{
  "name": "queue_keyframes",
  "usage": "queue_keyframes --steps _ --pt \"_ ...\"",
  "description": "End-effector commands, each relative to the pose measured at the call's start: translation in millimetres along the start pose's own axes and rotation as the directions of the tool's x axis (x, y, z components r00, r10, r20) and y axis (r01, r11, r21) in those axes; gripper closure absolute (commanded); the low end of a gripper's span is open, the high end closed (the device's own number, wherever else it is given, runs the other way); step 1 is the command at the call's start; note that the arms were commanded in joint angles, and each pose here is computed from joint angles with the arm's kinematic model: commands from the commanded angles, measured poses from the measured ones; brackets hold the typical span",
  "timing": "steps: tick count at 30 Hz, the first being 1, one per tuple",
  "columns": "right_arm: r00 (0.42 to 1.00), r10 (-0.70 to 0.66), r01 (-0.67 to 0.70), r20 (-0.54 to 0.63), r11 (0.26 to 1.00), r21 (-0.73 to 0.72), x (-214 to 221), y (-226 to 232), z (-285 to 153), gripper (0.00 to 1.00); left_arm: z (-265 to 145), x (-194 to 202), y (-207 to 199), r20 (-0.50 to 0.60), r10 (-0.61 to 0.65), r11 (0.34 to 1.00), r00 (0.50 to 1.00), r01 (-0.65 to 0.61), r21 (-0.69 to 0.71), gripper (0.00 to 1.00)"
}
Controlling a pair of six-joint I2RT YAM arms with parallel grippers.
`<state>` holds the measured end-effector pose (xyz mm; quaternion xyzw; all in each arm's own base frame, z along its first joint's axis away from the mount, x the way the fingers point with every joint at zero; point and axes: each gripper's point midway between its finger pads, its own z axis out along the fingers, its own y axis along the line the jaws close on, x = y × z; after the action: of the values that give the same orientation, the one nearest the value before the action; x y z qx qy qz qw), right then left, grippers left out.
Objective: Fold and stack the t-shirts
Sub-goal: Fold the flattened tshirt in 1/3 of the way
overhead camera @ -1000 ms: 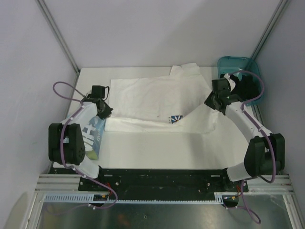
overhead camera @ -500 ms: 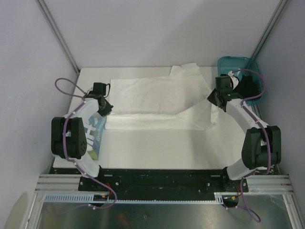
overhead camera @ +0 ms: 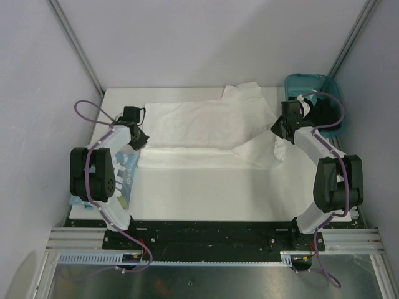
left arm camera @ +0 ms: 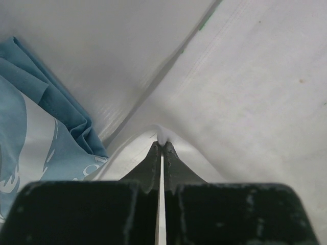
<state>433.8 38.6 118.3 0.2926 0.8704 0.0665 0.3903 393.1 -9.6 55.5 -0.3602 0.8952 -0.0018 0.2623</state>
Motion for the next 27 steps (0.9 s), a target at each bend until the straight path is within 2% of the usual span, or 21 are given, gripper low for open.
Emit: queue_keyframes --steps 1,11,12,15,16,17,19,21,23,27 --pt "0.998 0.004 0.000 0.066 0.999 -0.050 -27.6 17.8 3.4 1.00 0.1 -19.7 1.3 0.069 -0.002 1.000 0.998 0.003 -0.019 1.00" --pt "0.999 -0.031 0.032 0.037 0.998 -0.053 -29.8 26.5 20.5 1.00 4.1 -22.7 4.9 0.069 0.010 1.000 0.998 -0.008 -0.028 1.00" --pt "0.999 -0.039 0.040 0.029 0.998 -0.053 -29.7 28.0 22.0 0.94 4.9 -22.3 3.6 0.063 0.016 1.000 0.998 -0.014 -0.022 0.93" --pt "0.997 -0.071 0.071 0.006 0.996 -0.044 -31.5 30.6 21.1 0.56 0.2 -24.0 -3.0 0.058 0.032 0.999 0.998 -0.033 0.017 0.56" --pt "0.997 -0.078 0.079 0.004 0.996 -0.040 -35.4 32.2 17.8 0.46 -4.6 -26.8 -6.3 0.067 0.039 0.998 0.997 -0.042 0.038 0.45" --pt "0.996 -0.087 0.088 0.007 0.995 -0.041 -40.5 35.0 13.0 0.39 -10.6 -30.4 -10.1 0.080 0.050 0.997 0.996 -0.055 0.062 0.37" --pt "0.994 -0.105 0.105 0.004 0.994 -0.042 -48.0 39.9 2.5 0.33 -24.3 -37.1 -17.3 0.103 0.070 0.991 0.992 -0.081 0.107 0.28" --pt "0.993 -0.119 0.119 -0.015 0.993 -0.022 -49.8 41.0 -9.6 0.33 -36.9 -39.1 -23.2 0.111 0.089 0.983 0.990 -0.106 0.152 0.25" --pt "0.992 -0.117 0.117 -0.039 0.993 -0.005 -43.8 37.4 -21.3 0.35 -46.9 -35.8 -24.3 0.110 0.099 0.975 0.989 -0.119 0.185 0.28" --pt "0.990 -0.094 0.095 -0.107 0.995 0.007 -11.6 17.0 -38.1 0.49 -54.4 -13.7 -19.5 0.059 0.094 0.967 0.994 -0.105 0.234 0.46"
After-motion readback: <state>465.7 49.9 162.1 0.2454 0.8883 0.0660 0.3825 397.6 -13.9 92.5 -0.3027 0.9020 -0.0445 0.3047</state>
